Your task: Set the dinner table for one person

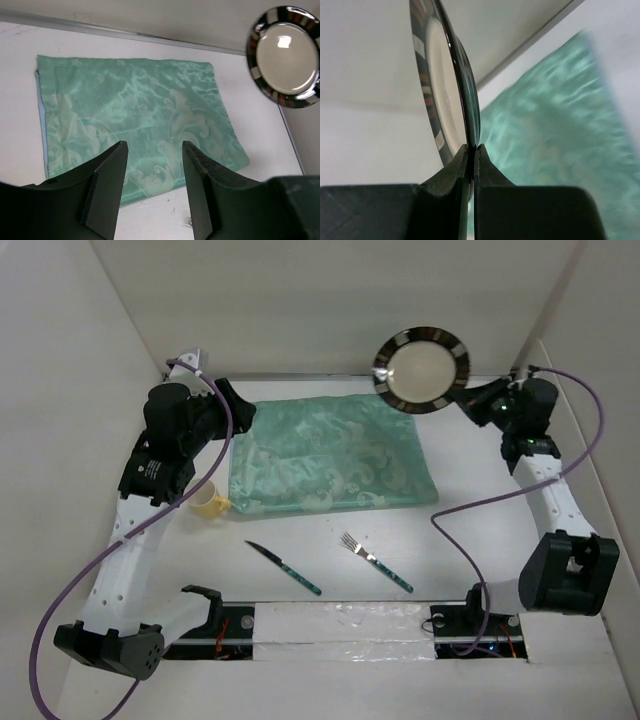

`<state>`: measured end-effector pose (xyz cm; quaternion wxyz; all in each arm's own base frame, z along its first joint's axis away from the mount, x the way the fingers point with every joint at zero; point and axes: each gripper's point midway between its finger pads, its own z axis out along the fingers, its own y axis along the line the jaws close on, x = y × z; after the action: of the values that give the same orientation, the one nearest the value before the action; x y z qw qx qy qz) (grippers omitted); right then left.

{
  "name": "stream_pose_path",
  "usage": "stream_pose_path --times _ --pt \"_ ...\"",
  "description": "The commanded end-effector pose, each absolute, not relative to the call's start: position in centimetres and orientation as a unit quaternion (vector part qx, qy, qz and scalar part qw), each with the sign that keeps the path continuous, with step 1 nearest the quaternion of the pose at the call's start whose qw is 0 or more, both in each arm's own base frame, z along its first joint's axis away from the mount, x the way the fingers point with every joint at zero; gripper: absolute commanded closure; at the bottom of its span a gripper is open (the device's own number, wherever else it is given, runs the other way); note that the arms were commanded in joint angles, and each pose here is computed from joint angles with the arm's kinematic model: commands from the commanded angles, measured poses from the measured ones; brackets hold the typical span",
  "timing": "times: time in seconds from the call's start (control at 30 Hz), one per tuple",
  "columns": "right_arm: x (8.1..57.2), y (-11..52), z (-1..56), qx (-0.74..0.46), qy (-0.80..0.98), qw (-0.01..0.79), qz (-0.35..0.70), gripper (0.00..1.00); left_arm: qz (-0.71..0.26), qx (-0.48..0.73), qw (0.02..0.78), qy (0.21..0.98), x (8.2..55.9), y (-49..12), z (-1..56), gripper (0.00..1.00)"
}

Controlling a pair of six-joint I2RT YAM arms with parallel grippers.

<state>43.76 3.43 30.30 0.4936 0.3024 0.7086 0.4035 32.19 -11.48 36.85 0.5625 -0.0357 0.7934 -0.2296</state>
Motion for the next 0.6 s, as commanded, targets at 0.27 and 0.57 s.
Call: stream_pose_path --times 0.27,0.57 --pt "41.5 22.7 29.4 0.066 0.724 0.371 0.578 1.0 -0.211 -0.065 0.563 0.796 30.2 -10.0 37.4 0.51" --pt "44.1 26.3 25.3 0.081 0.741 0.337 0.575 1.0 -0.202 -0.073 0.569 0.794 29.1 -9.2 37.4 0.5"
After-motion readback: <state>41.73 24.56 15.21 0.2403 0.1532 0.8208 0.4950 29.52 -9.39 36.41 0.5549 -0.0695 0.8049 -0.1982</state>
